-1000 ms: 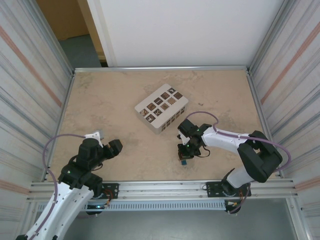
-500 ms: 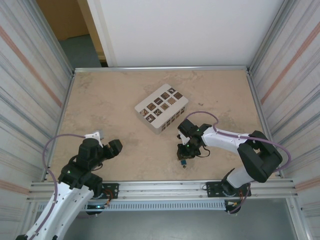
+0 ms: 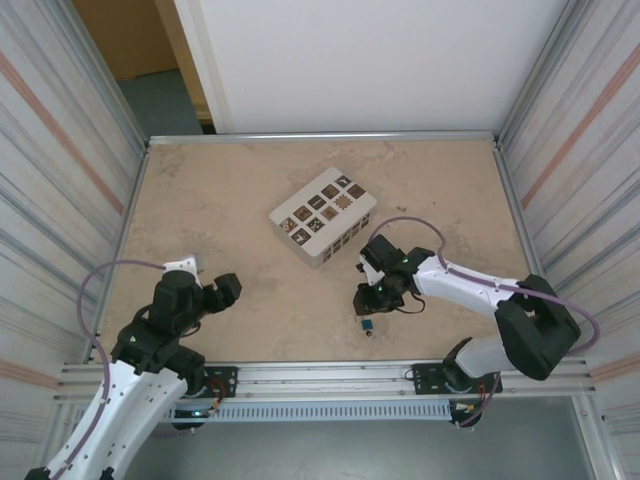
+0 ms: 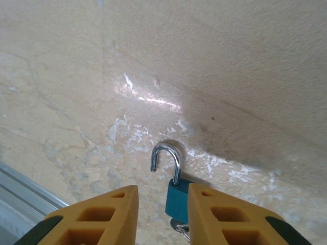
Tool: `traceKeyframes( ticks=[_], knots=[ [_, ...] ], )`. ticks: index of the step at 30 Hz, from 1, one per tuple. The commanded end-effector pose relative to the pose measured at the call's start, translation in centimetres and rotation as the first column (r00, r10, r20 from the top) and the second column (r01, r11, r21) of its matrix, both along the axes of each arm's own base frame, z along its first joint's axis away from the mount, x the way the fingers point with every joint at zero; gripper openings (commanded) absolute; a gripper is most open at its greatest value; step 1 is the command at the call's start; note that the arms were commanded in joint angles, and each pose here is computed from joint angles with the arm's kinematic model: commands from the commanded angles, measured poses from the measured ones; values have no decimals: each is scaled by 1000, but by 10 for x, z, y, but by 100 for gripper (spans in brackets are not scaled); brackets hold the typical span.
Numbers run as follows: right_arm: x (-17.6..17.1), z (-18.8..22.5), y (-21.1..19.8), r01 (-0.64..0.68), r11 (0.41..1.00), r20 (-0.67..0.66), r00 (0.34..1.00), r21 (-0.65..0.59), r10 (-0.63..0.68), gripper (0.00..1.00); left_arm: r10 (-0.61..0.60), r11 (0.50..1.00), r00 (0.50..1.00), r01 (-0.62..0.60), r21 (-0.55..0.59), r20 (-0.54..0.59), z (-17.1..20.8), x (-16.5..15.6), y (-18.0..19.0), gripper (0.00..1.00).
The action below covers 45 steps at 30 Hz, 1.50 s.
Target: Unlock the padlock with the key
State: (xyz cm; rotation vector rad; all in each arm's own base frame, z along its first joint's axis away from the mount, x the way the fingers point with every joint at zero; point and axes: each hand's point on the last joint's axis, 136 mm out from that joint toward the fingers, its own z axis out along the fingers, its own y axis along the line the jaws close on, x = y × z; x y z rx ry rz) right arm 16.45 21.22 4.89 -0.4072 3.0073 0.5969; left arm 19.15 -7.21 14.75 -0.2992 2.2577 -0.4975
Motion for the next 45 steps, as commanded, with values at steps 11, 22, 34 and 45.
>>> traceKeyframes(
  ticks=[11, 22, 34, 45],
  knots=[
    [44, 57, -39, 107, 984, 266, 954, 141, -141, 44, 105, 981, 992, -115, 157, 74, 23, 16, 30, 99],
    [74, 85, -83, 200, 957, 408, 872, 209, -272, 66, 143, 957, 983, -167, 236, 114, 41, 34, 44, 99],
    [92, 96, -129, 357, 901, 541, 720, 248, -434, 94, 192, 942, 976, -213, 258, 103, 41, 51, 61, 99],
    [112, 109, -173, 460, 866, 716, 536, 196, -447, 99, 191, 919, 968, -234, 316, 162, 37, 72, 71, 99]
  ],
)
